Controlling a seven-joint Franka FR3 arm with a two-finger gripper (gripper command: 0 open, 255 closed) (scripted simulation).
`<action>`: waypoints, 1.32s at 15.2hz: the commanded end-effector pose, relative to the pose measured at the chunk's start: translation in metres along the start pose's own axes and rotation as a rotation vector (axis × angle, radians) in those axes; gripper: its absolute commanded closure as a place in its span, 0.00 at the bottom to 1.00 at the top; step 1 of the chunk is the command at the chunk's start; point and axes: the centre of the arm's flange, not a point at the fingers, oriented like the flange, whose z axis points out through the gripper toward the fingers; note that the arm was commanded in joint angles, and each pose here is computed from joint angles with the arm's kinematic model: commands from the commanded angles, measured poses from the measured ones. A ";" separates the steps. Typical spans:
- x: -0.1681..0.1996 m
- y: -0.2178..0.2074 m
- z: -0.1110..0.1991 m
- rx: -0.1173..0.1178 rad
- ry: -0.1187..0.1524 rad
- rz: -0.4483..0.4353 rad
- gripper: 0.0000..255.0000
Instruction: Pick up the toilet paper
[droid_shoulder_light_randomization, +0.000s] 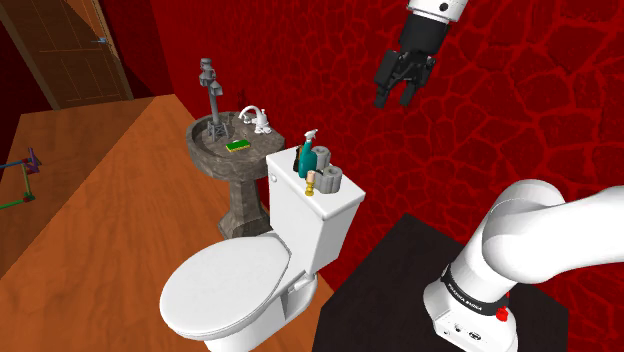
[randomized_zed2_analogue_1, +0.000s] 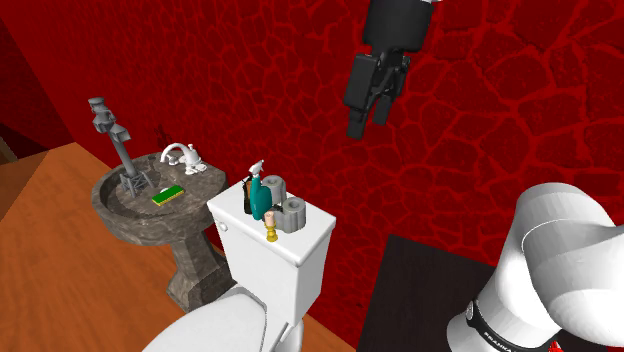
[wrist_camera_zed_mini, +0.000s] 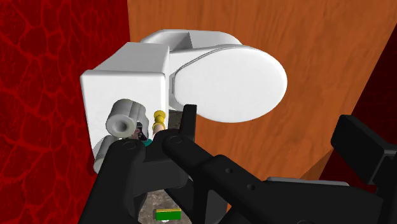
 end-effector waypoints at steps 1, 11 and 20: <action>0.000 0.000 0.000 0.000 0.000 0.000 0.00; 0.066 0.051 0.100 -0.024 0.013 -0.004 0.00; 0.126 0.098 0.188 -0.046 0.024 -0.007 0.00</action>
